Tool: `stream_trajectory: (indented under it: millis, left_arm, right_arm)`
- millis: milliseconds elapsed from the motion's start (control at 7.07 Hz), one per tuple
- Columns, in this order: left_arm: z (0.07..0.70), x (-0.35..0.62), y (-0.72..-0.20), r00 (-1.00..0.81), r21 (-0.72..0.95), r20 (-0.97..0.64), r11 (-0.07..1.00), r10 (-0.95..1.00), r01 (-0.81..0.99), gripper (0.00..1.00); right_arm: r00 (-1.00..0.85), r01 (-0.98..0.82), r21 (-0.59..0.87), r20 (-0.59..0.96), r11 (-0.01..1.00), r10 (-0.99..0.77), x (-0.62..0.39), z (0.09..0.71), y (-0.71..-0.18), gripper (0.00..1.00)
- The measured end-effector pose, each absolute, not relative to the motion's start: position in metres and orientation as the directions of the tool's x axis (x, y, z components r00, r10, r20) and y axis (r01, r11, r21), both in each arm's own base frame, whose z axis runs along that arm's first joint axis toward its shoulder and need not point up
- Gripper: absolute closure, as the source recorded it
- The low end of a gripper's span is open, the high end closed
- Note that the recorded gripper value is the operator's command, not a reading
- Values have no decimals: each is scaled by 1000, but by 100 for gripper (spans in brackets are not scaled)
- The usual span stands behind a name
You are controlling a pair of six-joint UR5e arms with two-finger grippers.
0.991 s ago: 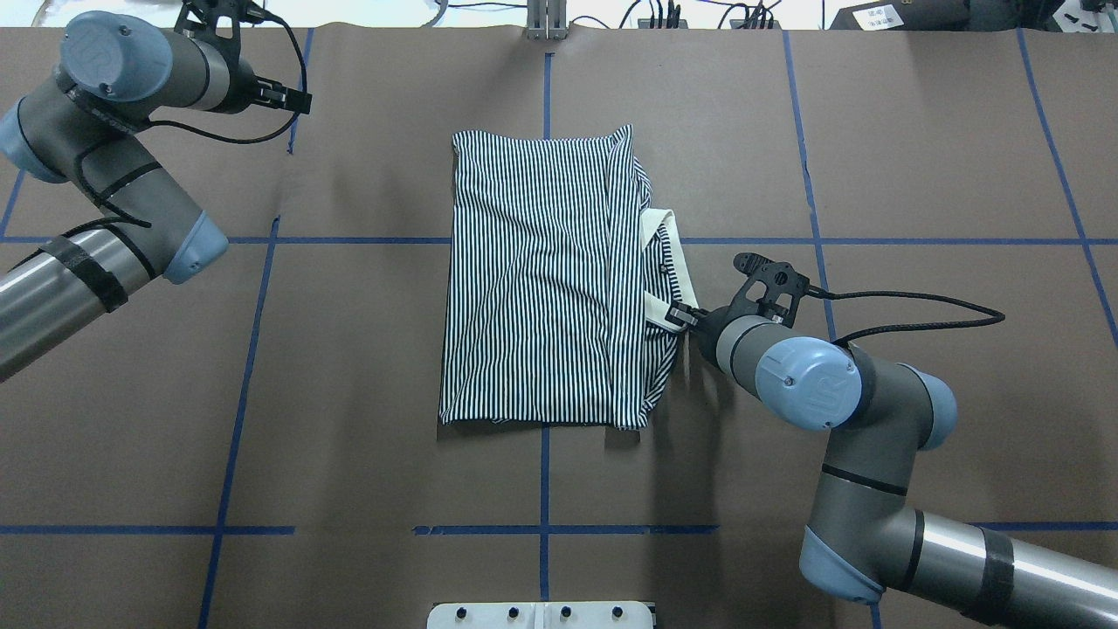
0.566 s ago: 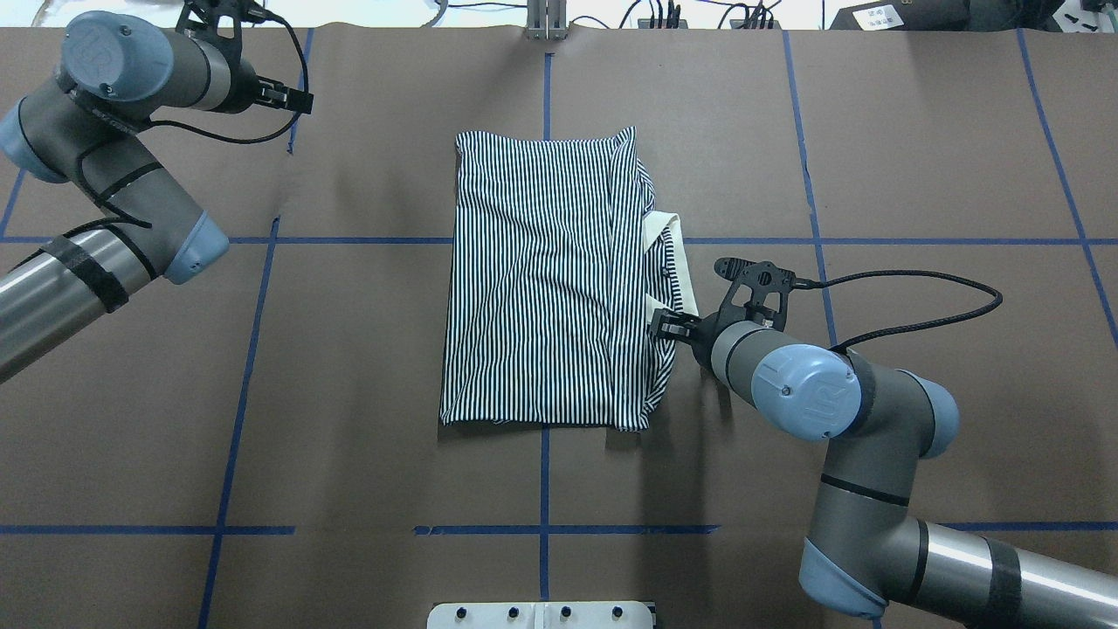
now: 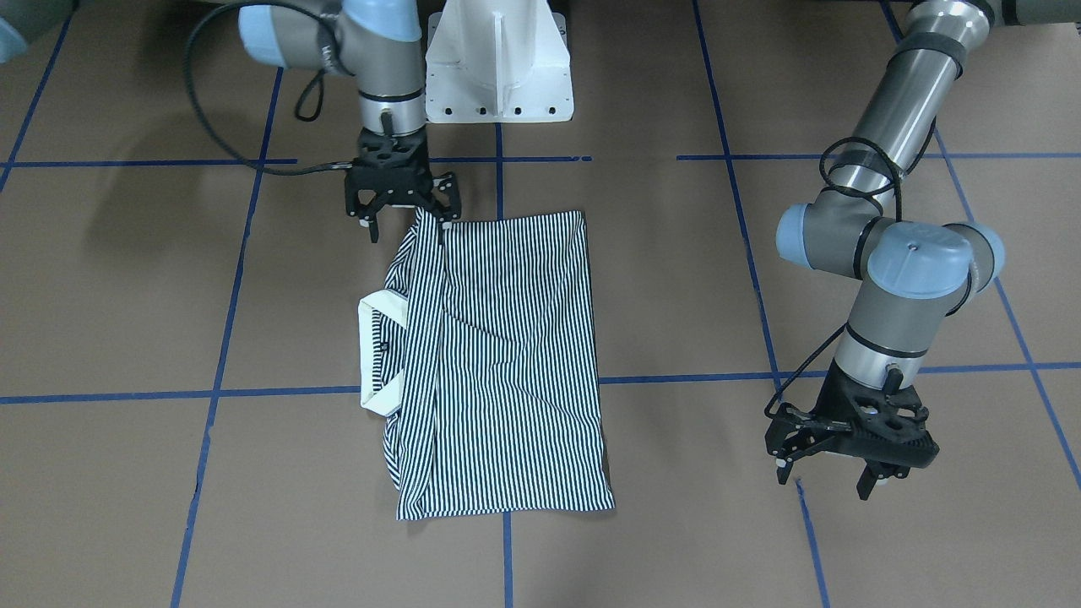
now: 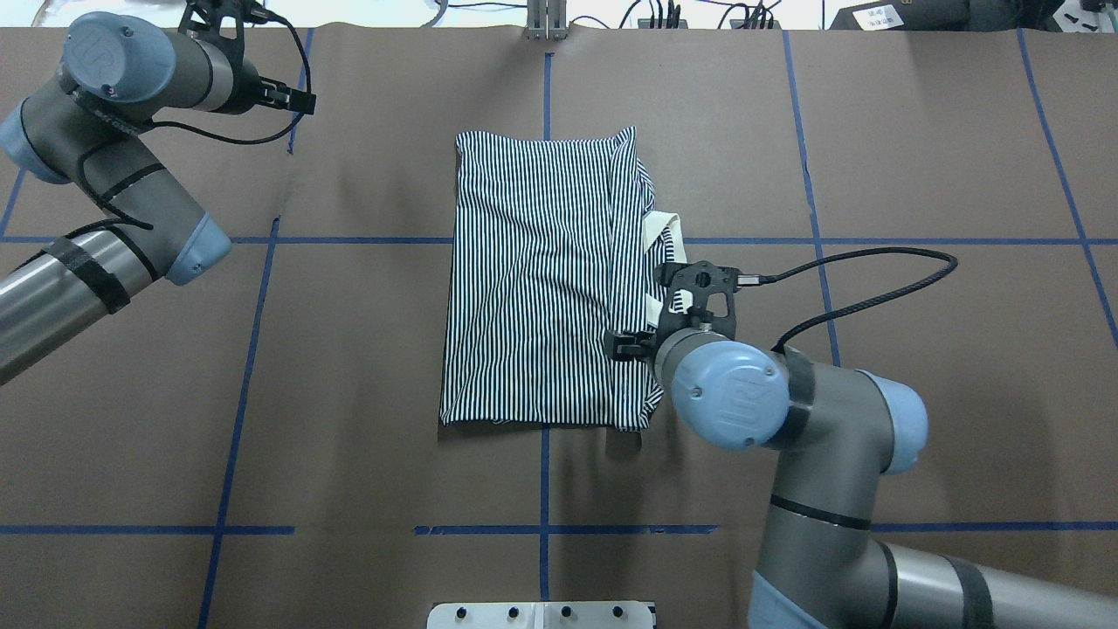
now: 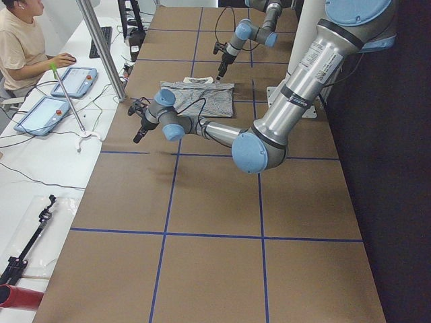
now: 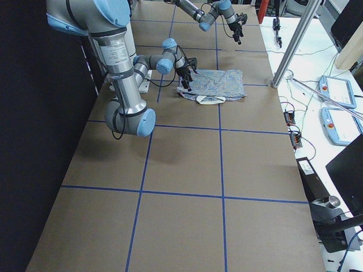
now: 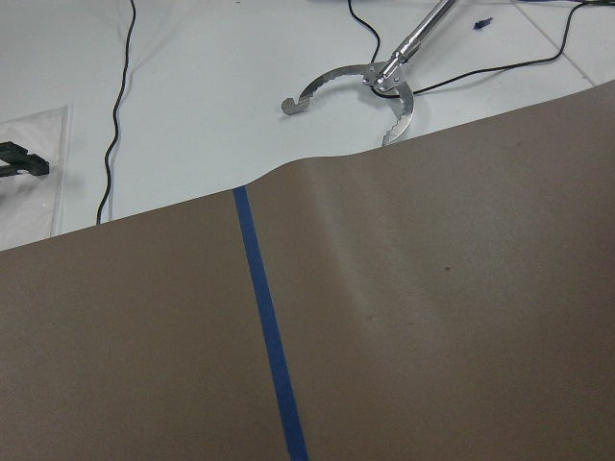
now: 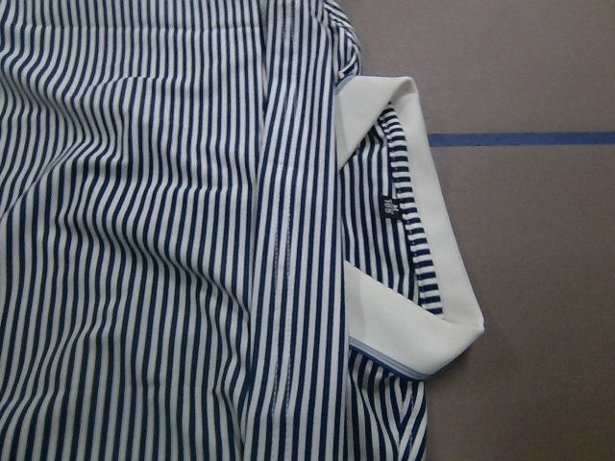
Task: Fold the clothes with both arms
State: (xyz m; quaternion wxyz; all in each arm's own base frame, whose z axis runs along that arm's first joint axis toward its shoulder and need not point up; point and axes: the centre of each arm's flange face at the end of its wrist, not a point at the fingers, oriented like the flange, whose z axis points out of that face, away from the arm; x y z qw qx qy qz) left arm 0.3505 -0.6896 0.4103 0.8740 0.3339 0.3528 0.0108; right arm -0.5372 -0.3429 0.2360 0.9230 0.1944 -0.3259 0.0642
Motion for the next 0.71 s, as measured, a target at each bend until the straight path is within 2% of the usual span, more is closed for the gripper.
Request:
stream_trajectory:
  millis: [283,425,566,708]
  left_arm:
    - [410,351,-689,749,589,-612,777,253,219,0]
    - [410,352,-689,747,585,-617,780,247,225,0]
    - [409,353,-688,745,581,-621,781,244,229,0]
    - [407,355,-687,741,579,-626,781,244,232,0]
  right_arm:
    - [844,-13,390,498,921,-200,-560,217,-324,3]
    - [852,66,405,454,912,-263,-575,222,-315,31]
    - [858,114,407,419,906,-296,-590,230,-308,46]
    - [862,150,414,389,898,-324,-600,238,-302,55]
